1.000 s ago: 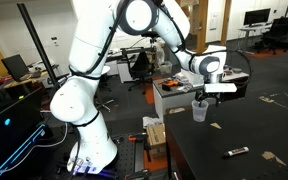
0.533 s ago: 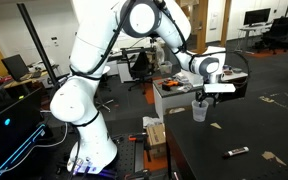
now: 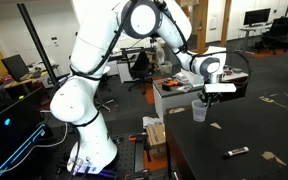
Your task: Move the cup to the right
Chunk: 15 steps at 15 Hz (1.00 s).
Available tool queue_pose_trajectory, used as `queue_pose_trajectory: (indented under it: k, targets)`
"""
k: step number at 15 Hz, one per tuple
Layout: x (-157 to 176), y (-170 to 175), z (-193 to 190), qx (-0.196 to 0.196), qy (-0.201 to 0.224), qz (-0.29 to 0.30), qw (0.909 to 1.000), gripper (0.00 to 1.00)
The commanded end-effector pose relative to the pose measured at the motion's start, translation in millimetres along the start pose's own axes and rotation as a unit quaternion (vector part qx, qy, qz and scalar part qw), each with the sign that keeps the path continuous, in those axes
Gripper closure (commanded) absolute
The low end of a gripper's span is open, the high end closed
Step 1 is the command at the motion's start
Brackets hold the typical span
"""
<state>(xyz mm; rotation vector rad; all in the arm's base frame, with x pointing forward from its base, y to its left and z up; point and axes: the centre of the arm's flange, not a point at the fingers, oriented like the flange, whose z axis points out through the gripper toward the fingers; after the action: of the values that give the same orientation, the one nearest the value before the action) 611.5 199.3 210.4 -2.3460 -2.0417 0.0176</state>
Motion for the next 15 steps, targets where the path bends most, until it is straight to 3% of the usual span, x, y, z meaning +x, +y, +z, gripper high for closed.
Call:
queue_pose_trajectory:
  k: [1,7,15]
  targets:
    - [4.1,4.5,-4.6,-0.003,0.001,0.006,1.0000,1.00]
    - [7.1,-3.4,-25.6,-0.006,0.003,0.030,0.9995,0.99]
    - [6.8,-26.5,-101.0,-0.040,0.015,0.126,0.9911,0.99]
